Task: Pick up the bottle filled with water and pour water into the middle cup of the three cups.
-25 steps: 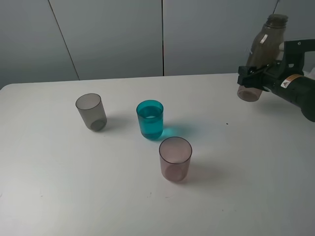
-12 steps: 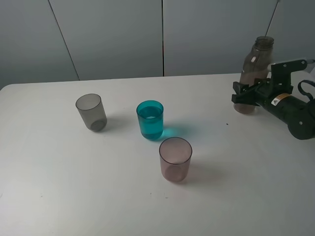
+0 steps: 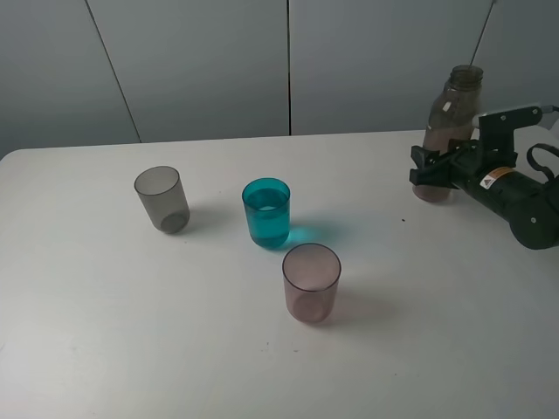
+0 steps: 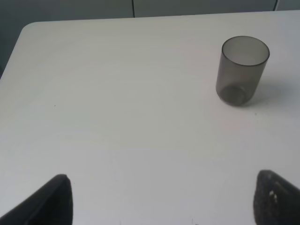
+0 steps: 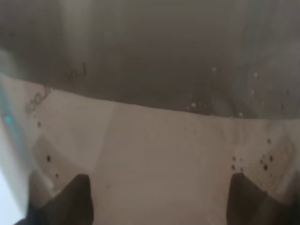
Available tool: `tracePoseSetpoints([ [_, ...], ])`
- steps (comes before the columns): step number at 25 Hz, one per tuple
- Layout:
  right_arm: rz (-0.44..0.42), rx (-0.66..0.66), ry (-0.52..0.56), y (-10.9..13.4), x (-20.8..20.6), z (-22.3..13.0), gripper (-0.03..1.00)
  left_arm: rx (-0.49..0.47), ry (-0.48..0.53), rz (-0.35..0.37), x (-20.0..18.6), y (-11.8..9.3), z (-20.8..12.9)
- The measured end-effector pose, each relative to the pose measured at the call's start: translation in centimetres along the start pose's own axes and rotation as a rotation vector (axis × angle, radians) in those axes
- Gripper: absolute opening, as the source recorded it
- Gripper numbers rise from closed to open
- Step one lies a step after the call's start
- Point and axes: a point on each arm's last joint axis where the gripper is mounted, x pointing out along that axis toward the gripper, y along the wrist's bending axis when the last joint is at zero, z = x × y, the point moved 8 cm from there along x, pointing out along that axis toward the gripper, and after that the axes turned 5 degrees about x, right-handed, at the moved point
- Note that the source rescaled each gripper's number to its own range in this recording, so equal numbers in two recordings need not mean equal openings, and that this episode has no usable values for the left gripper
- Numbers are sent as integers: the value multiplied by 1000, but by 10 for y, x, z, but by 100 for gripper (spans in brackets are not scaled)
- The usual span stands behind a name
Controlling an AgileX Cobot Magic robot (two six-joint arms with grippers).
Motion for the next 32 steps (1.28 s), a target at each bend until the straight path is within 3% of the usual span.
tracePoseSetpoints([
  [5,3,14,17,0,0,-3,0,0,0,0,0,0,0],
  [8,7,17,34,1,0,-6,10,0,0,0,0,0,0],
  [11,28,40,35,5,0,-6,42,0,0,0,0,0,0],
  [14,39,75,37,7,0,-6,90,0,0,0,0,0,0],
  [15,41,79,36,7,0,-6,95,0,0,0,0,0,0],
  [17,40,86,55,8,-5,-11,99,0,0,0,0,0,0],
  [28,-61,81,196,8,-71,-27,99,0,0,0,0,0,0],
  [32,-62,86,214,14,-97,-14,100,0,0,0,0,0,0],
])
